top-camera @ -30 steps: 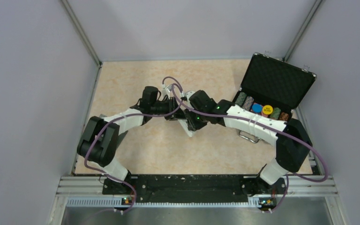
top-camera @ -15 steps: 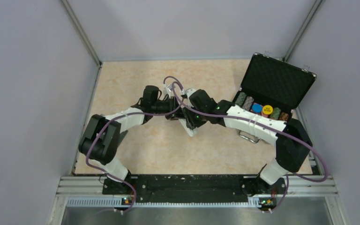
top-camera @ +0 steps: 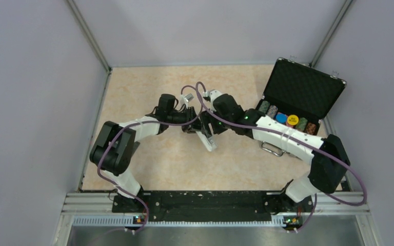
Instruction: Load the batteries into the remote control
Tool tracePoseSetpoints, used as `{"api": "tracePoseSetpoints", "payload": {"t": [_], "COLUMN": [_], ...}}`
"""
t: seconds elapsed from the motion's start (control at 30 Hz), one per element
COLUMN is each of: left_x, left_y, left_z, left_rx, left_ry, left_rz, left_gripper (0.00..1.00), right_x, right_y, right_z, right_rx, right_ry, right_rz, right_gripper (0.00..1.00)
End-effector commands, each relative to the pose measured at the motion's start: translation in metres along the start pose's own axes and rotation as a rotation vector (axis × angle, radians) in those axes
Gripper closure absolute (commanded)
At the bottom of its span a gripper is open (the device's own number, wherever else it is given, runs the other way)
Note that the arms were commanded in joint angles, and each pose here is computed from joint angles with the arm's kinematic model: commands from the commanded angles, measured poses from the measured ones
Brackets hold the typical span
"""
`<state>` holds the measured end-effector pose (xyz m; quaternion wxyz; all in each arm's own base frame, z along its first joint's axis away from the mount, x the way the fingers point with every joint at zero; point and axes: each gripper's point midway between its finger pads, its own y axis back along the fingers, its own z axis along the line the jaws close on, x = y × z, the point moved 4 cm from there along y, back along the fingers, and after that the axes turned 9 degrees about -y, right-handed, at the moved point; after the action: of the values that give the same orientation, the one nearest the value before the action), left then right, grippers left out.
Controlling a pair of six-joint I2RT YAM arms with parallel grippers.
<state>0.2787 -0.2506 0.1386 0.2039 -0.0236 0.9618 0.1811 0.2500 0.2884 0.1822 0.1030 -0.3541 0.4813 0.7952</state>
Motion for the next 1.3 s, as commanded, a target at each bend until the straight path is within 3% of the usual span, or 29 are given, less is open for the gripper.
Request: {"api": "tracePoseSetpoints", "payload": {"t": [0.0, 0.23, 0.4, 0.77, 1.27], "left_x": [-0.019, -0.033, -0.046, -0.078, -0.097], "left_y": [0.003, 0.009, 0.016, 0.041, 0.064], "left_z": [-0.011, -0.012, -0.024, -0.06, -0.101], "left_rx": [0.051, 0.083, 0.105, 0.15, 0.152], "left_ry": [-0.027, 0.006, 0.065, 0.126, 0.098], "left_rz": [-0.025, -0.076, -0.128, -0.24, -0.359], "left_gripper": [1.0, 1.0, 1.0, 1.0, 1.0], "right_x": [-0.024, -0.023, -0.038, -0.074, -0.078], "right_y": [0.026, 0.04, 0.055, 0.081, 0.079], "right_z": [0.005, -0.008, -0.026, -0.021, -0.011], "right_rx": [-0.064, -0.108, -0.077, -0.199, -0.313], "right_ry": [-0.034, -0.147, -0.323, -0.576, -0.654], "right_rz": [-0.121, -0.148, -0.211, -0.311, -0.298], "right_gripper": [0.28, 0.24, 0.18, 0.1, 0.26]}}
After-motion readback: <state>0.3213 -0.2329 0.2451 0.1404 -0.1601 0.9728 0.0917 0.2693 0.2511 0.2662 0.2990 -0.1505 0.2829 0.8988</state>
